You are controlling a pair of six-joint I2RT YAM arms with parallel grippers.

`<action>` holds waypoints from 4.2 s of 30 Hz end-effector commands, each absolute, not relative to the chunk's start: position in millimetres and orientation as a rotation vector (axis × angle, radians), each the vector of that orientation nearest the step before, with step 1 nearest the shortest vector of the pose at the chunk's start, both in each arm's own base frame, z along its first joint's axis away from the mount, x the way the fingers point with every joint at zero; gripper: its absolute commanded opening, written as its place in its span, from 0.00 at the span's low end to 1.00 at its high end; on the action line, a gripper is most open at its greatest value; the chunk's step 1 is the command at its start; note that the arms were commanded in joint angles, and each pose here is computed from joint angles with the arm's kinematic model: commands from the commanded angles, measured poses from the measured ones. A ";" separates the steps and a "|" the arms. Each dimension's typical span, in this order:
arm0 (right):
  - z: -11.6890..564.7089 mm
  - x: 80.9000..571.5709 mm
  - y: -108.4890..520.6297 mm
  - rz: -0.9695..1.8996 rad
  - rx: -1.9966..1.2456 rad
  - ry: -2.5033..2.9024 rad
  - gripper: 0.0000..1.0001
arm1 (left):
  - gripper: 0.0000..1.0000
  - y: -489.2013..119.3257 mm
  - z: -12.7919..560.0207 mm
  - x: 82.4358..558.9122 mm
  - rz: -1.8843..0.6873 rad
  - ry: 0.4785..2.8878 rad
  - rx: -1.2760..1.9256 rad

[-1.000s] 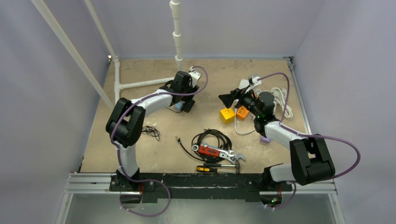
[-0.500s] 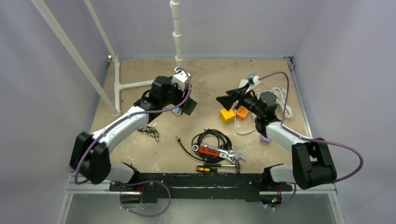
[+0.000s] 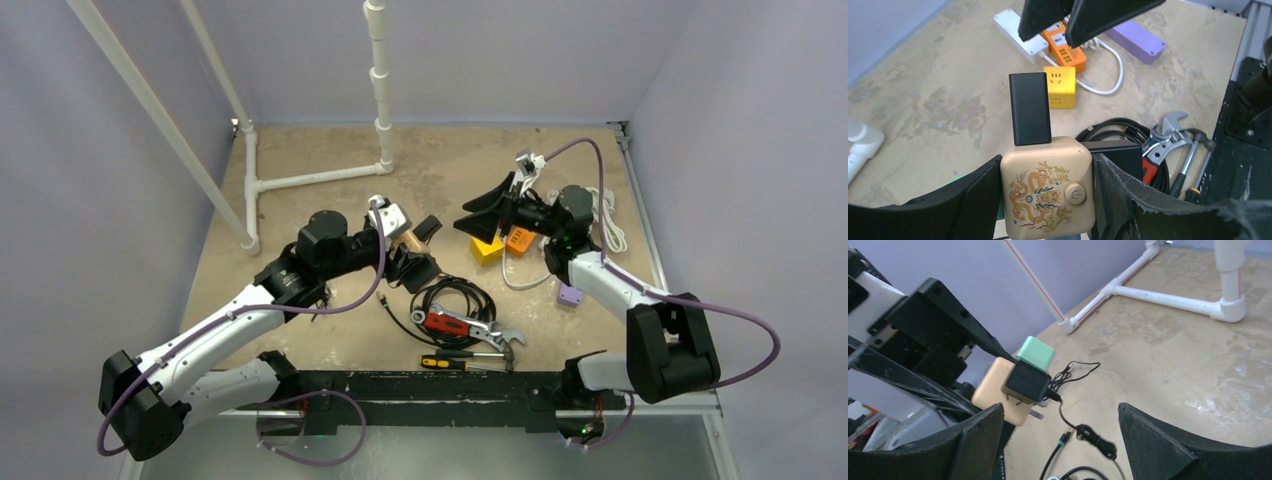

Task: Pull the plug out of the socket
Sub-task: Pick up the socket from the center of the board, then remove the plug from the socket.

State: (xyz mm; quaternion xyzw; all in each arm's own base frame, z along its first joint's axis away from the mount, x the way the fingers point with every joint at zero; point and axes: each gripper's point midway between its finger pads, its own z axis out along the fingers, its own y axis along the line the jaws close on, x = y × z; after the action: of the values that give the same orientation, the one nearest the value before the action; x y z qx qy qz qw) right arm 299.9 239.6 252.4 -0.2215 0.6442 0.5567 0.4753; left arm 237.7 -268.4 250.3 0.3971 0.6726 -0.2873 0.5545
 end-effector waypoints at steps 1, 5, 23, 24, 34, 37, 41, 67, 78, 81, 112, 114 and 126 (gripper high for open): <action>273.2 272.6 240.6 1.421 -0.573 1.529 0.87 | 0.00 -278.8 282.8 230.4 -0.695 1.441 0.952; 280.6 259.3 246.1 1.443 -0.543 1.526 0.86 | 0.00 -287.4 277.8 224.3 -0.734 1.444 0.986; 248.4 258.0 254.6 1.536 -0.196 1.728 0.74 | 0.00 -294.1 258.2 226.6 -0.710 1.497 1.005; 250.2 256.5 256.4 1.546 -0.196 1.722 0.73 | 0.00 -294.3 257.9 226.6 -0.709 1.498 1.007; 249.9 247.4 273.8 1.597 -0.219 1.735 0.68 | 0.00 -294.4 258.4 224.2 -0.707 1.493 1.012; 248.5 247.4 275.4 1.588 -0.212 1.743 0.67 | 0.00 -293.6 257.9 224.9 -0.697 1.497 1.008; 242.2 253.9 272.4 1.528 -0.164 1.773 0.67 | 0.00 -290.1 258.3 229.3 -0.667 1.508 0.984; 232.3 257.4 293.6 1.583 -0.119 1.776 0.62 | 0.00 -294.2 253.3 226.7 -0.670 1.513 0.991; 236.1 257.4 292.3 1.641 -0.029 1.742 0.58 | 0.00 -296.0 245.4 227.5 -0.647 1.535 1.005; 240.3 256.4 291.3 1.668 -0.009 1.722 0.55 | 0.00 -297.1 242.9 226.7 -0.639 1.541 1.014; 276.3 232.7 292.1 1.707 -0.015 1.625 0.00 | 0.00 -296.7 239.7 227.3 -0.630 1.552 1.009; 272.1 225.6 288.2 1.754 -0.025 1.619 0.00 | 0.00 -299.1 240.3 223.3 -0.653 1.539 1.030; 266.0 246.2 268.2 1.603 -0.004 1.641 0.00 | 0.00 -301.9 240.4 218.7 -0.676 1.532 1.051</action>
State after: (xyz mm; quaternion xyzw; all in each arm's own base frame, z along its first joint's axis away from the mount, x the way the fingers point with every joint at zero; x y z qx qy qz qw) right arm 240.2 271.3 218.5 0.0264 0.6942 0.6274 0.3517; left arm 214.2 -298.7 220.0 0.4496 0.6694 -0.2824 0.5196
